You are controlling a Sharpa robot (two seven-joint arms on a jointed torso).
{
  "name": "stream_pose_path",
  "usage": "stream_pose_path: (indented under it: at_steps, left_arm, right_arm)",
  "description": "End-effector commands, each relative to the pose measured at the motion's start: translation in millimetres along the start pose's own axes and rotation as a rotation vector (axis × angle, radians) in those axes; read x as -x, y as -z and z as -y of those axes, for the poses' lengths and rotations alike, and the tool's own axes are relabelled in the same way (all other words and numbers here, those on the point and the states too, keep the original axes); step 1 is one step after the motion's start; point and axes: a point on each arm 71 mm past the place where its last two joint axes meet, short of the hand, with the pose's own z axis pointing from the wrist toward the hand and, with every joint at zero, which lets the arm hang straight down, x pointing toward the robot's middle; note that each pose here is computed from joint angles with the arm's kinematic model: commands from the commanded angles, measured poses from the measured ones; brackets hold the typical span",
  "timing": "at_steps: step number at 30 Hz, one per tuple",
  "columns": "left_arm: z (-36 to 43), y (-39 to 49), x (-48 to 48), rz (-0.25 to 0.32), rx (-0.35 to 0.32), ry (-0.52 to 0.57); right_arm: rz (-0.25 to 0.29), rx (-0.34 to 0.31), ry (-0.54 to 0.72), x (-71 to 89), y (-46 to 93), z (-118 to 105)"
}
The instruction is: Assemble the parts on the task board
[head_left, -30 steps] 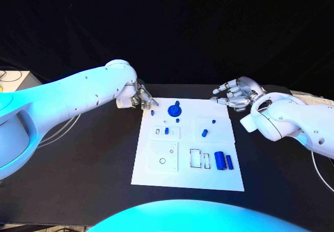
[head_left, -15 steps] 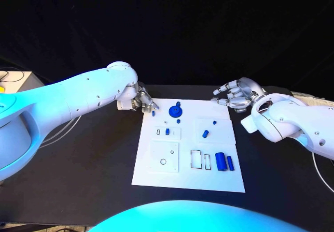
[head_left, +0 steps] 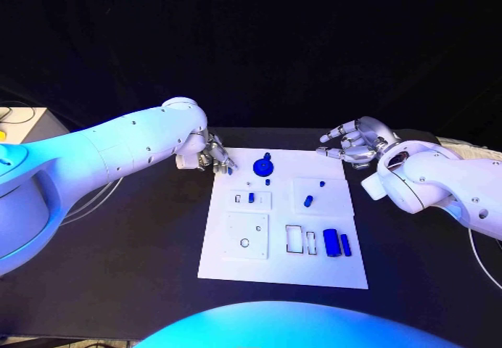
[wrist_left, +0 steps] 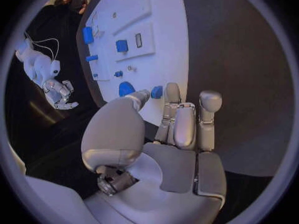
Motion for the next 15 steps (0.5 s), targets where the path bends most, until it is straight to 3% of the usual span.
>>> stream_pose_path:
  at_steps: [1,9,15]
  left_arm:
    - [2.3,-1.1,-2.5,-0.014,-0.016,0.002]
    - [2.5,-1.6,-3.0,-0.008,-0.025,0.03]
    - [1.0,0.4,-3.0,-0.004,-0.061,0.116]
  right_arm:
    - [-0.004,0.016,0.008,-0.6,0.0,-1.4]
    - [-0.004,0.015,0.009,-0.6,-0.1,-1.3]
    - [-0.006,0.014,0.009,-0.5,-0.1,-1.0]
